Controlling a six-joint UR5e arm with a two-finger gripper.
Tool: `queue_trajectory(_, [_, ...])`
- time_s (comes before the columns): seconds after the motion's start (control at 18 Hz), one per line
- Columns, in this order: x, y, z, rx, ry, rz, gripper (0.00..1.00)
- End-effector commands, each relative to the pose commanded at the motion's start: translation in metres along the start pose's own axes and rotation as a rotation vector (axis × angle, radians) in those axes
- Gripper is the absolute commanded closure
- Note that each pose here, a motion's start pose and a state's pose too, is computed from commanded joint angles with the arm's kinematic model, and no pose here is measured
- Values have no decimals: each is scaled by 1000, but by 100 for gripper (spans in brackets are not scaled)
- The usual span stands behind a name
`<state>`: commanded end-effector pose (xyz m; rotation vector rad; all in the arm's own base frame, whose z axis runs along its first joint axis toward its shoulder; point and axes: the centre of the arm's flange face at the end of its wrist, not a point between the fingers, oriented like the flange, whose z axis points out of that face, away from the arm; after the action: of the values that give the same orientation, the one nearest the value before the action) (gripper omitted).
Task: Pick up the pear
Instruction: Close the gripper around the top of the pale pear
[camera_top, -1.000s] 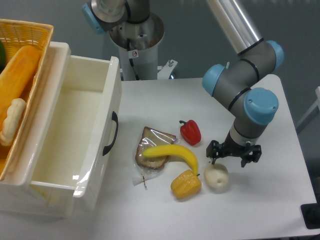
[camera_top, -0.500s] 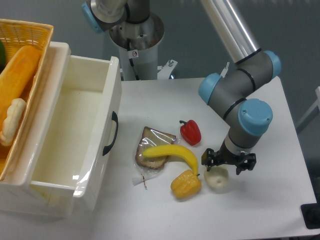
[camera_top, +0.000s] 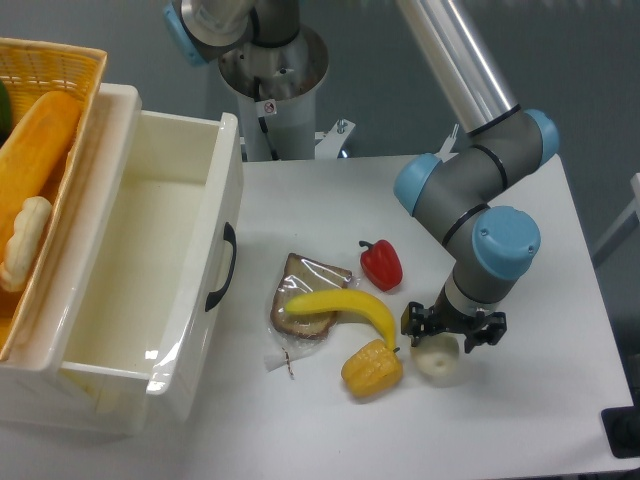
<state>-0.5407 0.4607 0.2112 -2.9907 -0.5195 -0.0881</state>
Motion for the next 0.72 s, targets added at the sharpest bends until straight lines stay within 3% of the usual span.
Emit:
queue_trajectory(0.22, [0,0,3,-13,-7,6,70])
queue_trajectory(0.61, [-6,4,-9,-9,-29,9,70])
queue_trajectory(0.72, [-16,10,-28,12,-48,-6,70])
